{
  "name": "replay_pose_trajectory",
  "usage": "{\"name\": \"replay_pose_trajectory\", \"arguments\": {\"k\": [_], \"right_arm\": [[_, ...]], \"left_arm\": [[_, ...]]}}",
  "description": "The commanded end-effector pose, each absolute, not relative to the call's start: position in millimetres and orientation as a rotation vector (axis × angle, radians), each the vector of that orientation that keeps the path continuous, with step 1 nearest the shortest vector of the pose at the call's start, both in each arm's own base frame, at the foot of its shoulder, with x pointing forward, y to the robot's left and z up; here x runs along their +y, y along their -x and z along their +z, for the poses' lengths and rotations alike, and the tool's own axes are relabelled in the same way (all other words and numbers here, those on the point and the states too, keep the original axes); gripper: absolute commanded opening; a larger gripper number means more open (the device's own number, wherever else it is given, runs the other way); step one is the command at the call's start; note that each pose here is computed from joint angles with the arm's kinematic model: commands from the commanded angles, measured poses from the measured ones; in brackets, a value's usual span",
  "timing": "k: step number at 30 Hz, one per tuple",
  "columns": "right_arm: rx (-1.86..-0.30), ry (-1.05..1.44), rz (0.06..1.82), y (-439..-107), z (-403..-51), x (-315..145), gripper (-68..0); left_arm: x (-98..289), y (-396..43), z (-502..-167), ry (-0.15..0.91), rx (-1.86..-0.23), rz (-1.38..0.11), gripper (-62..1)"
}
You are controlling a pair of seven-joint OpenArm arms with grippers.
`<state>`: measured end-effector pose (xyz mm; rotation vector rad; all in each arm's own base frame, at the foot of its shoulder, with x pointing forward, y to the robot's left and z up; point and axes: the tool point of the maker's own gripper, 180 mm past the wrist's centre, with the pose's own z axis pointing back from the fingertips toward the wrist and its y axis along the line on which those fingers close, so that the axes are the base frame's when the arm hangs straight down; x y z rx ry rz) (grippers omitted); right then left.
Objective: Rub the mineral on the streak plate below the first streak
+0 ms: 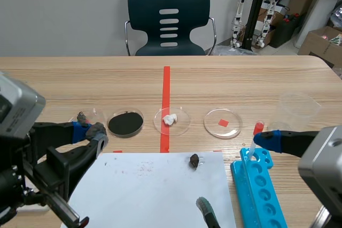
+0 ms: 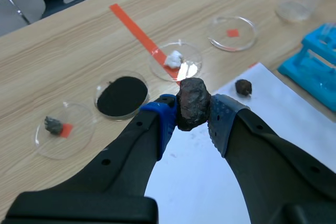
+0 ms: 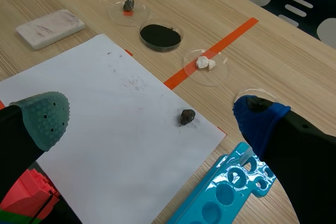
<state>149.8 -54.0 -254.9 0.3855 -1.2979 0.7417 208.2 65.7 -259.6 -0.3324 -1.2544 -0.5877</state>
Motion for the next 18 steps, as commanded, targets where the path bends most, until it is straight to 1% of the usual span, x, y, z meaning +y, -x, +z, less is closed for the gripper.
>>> {"name": "replay_pose_trajectory", "arguments": {"k": [1, 18], "right_arm": [[-1.336, -0.392, 0.735, -153.3, -244.5, -52.3, 0.4], [-1.335, -0.392, 0.735, -153.3, -244.5, -52.3, 0.4]], "left_arm": [[65.3, -212.8, -249.5, 0.328, -1.297, -0.593, -47.9], [67.0, -212.1, -255.6, 0.315, -1.262, -0.595, -47.9]]}}
